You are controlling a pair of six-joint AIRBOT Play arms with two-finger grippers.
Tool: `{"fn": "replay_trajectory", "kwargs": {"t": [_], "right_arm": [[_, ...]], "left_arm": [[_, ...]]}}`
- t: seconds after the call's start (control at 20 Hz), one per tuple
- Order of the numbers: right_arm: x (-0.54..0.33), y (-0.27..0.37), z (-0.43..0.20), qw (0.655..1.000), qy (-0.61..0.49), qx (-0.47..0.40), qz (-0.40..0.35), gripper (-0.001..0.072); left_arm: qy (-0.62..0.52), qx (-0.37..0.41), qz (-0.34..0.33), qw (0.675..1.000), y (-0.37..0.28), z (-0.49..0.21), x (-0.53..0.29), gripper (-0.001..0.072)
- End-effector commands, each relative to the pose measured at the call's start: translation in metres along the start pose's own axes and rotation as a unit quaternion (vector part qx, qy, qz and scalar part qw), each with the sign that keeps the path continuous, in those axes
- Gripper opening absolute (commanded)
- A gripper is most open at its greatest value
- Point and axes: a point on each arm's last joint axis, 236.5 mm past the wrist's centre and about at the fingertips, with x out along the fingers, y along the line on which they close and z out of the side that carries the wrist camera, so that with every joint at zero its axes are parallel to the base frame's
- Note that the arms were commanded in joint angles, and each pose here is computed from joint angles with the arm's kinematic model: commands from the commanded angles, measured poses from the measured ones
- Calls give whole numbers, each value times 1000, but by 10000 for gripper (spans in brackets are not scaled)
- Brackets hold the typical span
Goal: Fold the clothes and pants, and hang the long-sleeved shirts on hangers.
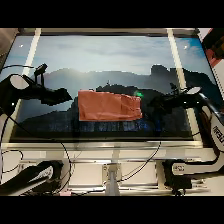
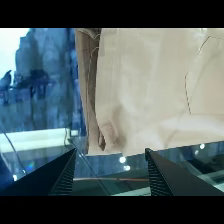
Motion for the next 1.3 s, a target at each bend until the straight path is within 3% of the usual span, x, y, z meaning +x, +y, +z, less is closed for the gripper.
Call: {"fn": "replay_trajectory", "kwargs": {"t": [0.0,0.2,0.4,0.45,0.5,0.55,0.65,0.7,1.0,1.25], "right_arm": [[44,21,5,998,3,37,50,680],[79,47,-3,996,21,35,80,678],[102,75,-9,997,15,-40,59,668],[106,80,-9,996,14,-73,49,622],[107,84,-9,995,14,-94,41,567],[106,89,-5,993,10,-116,33,454],[98,104,6,990,-2,-139,36,98],[91,113,13,988,-13,-146,42,26],[-24,180,54,963,-110,-238,63,26],[-182,127,97,945,-286,-156,-41,26]], "left_arm": [[1,0,-1,1000,-1,0,1,471],[1,0,-1,1000,0,0,1,471],[1,0,0,1000,0,0,1,471],[1,0,0,1000,0,0,1,471],[1,0,0,1000,0,0,1,471],[1,0,0,1000,0,0,1,471],[1,0,0,1000,0,0,1,471],[1,0,0,1000,0,0,1,471],[-5,29,0,1000,-1,1,-3,471],[-41,45,-2,998,-12,5,-26,471]]}}
